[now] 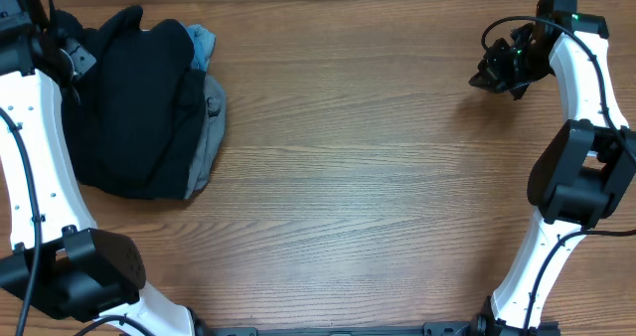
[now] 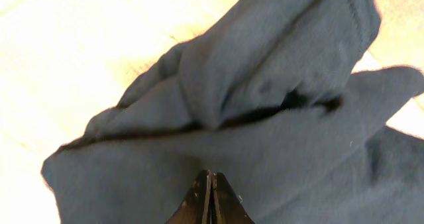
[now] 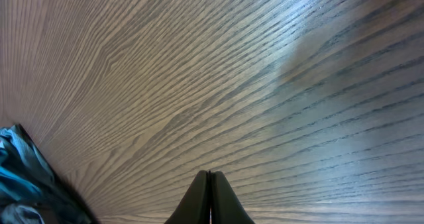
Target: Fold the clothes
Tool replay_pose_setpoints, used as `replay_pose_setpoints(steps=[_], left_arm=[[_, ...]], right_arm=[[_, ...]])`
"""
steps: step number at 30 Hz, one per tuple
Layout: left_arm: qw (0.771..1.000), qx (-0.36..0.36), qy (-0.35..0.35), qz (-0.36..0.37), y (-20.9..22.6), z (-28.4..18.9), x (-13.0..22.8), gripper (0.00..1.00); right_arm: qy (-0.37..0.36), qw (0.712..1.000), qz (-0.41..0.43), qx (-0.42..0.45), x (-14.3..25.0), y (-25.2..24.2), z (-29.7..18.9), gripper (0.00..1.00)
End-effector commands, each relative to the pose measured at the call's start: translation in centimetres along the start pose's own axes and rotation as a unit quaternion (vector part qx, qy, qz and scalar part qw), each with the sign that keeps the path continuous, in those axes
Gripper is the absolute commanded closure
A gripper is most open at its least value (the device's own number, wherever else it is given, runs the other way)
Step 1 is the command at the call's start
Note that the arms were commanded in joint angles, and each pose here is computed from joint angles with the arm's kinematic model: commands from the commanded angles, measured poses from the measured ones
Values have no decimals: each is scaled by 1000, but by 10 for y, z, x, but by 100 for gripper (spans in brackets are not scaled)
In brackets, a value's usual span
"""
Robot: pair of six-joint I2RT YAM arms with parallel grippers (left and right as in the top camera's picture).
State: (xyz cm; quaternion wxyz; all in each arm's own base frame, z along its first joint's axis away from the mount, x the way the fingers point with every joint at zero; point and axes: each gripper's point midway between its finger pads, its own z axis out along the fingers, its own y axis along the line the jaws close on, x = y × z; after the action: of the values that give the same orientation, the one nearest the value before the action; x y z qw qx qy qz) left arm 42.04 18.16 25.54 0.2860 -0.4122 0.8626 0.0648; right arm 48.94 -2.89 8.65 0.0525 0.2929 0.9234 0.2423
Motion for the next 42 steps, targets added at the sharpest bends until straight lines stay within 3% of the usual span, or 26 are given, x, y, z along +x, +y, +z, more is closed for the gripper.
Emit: replay_pose_setpoints(steps=[1,3,6,11,14,18,22,25,28,31,42], left_arm=[[999,-24,21,19,-1,35,9,96],[998,-59,25,24,8,53,11,96],[998,-53,10,28,5,52,2,96],[991,-74,-108,23,10,-11,-59,96],[990,-29,-139,12,-5,-39,-78,96],[983,133,-87,91,-74,-32,-55,96],[971,155,-26,179,-108,5,-11,96],[953,176,11,247,-126,27,17,96],[957,144,40,250,-116,54,28,96],[964,103,36,244,-97,64,20,96],[968,11,-56,245,-68,35,-27,96]], right_arm=[[-15,1000,-13,-12,-3,13,-14,96],[-11,1000,-11,-10,-1,12,-14,96],[-8,1000,-9,-9,1,11,-14,96],[-5,1000,-7,-7,2,11,-14,96],[-5,1000,-8,-7,2,11,-14,96],[-6,1000,-8,-8,2,11,-14,96],[-2,1000,-25,-9,8,21,-10,96],[-13,994,-100,-32,20,58,-11,96],[-44,959,-251,-124,43,138,-25,96],[-81,933,-319,-143,59,183,-31,96],[-89,926,-338,-143,69,200,-25,96]])
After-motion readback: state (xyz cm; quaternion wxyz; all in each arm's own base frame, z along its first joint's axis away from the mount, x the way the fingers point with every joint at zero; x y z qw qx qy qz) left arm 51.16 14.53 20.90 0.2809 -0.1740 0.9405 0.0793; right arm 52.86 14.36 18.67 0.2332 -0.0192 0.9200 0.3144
